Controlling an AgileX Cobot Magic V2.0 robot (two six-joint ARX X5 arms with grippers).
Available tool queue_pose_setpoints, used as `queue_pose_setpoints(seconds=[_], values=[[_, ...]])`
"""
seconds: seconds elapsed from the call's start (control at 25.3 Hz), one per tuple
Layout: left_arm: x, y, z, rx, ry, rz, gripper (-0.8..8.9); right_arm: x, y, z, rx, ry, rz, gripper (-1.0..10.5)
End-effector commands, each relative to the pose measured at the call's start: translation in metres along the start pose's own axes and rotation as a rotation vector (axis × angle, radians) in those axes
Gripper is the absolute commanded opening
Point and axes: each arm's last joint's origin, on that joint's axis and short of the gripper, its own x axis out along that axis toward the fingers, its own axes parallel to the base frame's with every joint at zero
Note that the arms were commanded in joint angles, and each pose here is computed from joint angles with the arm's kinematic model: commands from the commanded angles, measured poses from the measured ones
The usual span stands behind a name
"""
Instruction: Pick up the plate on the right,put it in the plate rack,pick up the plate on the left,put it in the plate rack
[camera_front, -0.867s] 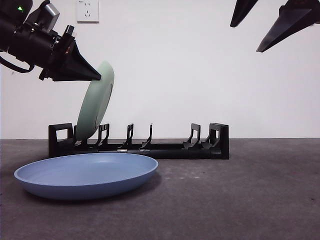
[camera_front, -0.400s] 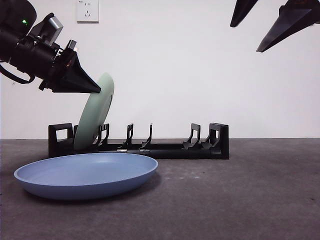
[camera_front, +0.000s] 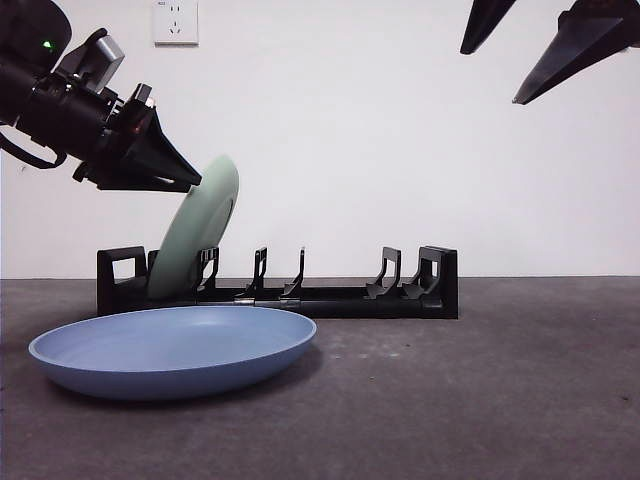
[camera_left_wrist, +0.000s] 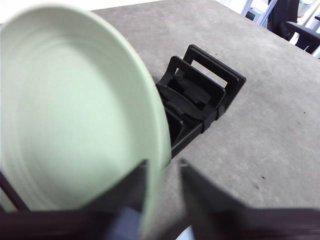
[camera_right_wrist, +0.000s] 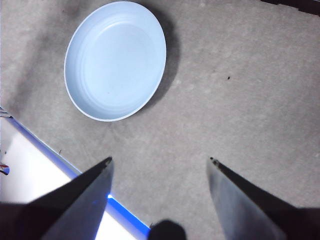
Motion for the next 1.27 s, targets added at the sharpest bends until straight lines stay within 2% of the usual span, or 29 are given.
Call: queue_pose_setpoints(seconds=[0.04, 0.32, 0.55, 0.79, 1.11, 1.27], values=[[0.000, 0.001, -0.001, -0.015, 0.011, -0.006, 2.23, 0.003, -0.001, -0.001, 0.006, 0.007, -0.002, 3.2], [-0.012, -0.009, 0.007, -0.013, 0.009, -0.007, 2.24, 0.003, -0.001, -0.001, 0.006, 0.007, -0.002, 3.2], [-0.040, -0.030, 0.028, 0.030, -0.038, 0.001, 2.24, 0.003, -0.001, 0.000, 0.001, -0.004, -0.003, 3.2], [-0.082, -0.065, 0.045, 0.122, -0.058, 0.006, 2.25, 0.003, -0.001, 0.005, -0.002, -0.048, -0.003, 3.2], [-0.144, -0.123, 0.046, 0.315, -0.036, 0.004, 2.28, 0.006, -0.003, 0.016, -0.008, -0.131, -0.002, 3.2], [-0.170, -0.148, 0.040, 0.359, -0.030, -0.005, 3.23, 0.019, -0.005, 0.022, 0.001, -0.119, 0.008, 3.2]])
